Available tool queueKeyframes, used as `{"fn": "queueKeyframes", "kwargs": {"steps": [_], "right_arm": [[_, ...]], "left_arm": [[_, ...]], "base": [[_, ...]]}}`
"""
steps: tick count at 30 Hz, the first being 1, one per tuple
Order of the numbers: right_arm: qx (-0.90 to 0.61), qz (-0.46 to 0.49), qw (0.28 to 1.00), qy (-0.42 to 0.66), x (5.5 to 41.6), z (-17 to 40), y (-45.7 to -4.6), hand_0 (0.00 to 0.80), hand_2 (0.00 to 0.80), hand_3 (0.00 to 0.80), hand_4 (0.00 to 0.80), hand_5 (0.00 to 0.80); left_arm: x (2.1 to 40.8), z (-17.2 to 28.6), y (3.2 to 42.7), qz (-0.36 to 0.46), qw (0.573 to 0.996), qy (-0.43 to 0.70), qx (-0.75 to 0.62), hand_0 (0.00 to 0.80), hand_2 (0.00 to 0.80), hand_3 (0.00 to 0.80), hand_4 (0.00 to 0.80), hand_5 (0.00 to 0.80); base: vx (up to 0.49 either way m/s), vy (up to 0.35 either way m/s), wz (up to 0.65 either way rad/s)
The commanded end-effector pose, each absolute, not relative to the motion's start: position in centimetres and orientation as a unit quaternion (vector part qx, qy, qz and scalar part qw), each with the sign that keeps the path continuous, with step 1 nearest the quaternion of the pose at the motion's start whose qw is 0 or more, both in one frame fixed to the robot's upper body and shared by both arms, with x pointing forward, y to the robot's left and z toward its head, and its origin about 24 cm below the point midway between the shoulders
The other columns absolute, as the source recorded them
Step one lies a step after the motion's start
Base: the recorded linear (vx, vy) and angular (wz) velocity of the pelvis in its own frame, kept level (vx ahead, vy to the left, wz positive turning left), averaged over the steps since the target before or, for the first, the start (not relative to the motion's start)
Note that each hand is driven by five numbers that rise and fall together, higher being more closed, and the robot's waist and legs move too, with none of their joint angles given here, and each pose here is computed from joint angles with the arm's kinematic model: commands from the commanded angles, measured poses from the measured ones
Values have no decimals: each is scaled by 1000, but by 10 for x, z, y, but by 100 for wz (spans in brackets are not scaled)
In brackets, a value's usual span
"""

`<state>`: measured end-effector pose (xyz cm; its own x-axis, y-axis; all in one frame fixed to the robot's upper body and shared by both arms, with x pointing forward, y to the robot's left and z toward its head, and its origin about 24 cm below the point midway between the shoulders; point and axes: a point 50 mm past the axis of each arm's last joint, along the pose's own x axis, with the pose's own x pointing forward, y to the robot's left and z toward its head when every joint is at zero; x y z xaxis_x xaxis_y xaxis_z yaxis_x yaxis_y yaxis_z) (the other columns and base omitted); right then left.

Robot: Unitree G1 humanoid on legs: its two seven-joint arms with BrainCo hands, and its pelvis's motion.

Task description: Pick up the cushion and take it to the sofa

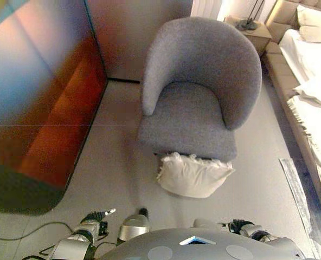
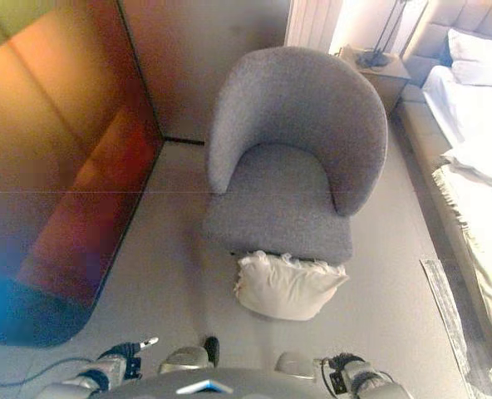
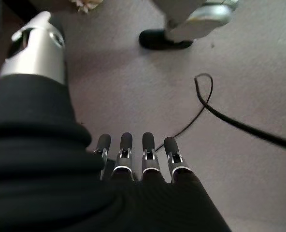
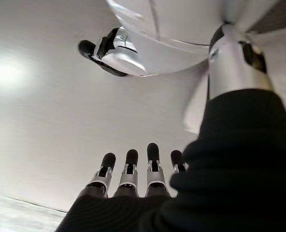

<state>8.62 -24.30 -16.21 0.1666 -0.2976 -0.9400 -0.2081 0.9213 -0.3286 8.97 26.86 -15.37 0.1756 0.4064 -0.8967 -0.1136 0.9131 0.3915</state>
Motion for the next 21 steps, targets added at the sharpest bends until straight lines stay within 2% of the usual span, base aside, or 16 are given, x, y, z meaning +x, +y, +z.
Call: {"fn": "queueKeyframes", "kwargs": {"steps": [1,4,14,16,21], "right_arm": [[-212,-23,762,611,111,-156,-242,0,0,0,0,0],[-216,-15,768,603,113,-156,-242,0,0,0,0,0],[-221,1,736,640,86,-160,-250,0,0,0,0,0],[-223,-2,737,638,92,-159,-251,0,0,0,0,0],[-246,-53,754,607,132,-143,-263,0,0,0,0,0]], "left_arm": [[104,-149,273,190,759,612,113,0,0,0,0,0],[101,-150,271,191,759,613,112,0,0,0,0,0],[66,-157,270,226,731,633,115,0,0,0,0,0],[71,-157,267,223,738,627,116,0,0,0,0,0],[116,-154,245,193,797,564,94,0,0,0,0,0]], "base": [[79,-129,-23],[161,-116,-20],[241,-171,6],[66,-200,15],[-162,-44,18]]}}
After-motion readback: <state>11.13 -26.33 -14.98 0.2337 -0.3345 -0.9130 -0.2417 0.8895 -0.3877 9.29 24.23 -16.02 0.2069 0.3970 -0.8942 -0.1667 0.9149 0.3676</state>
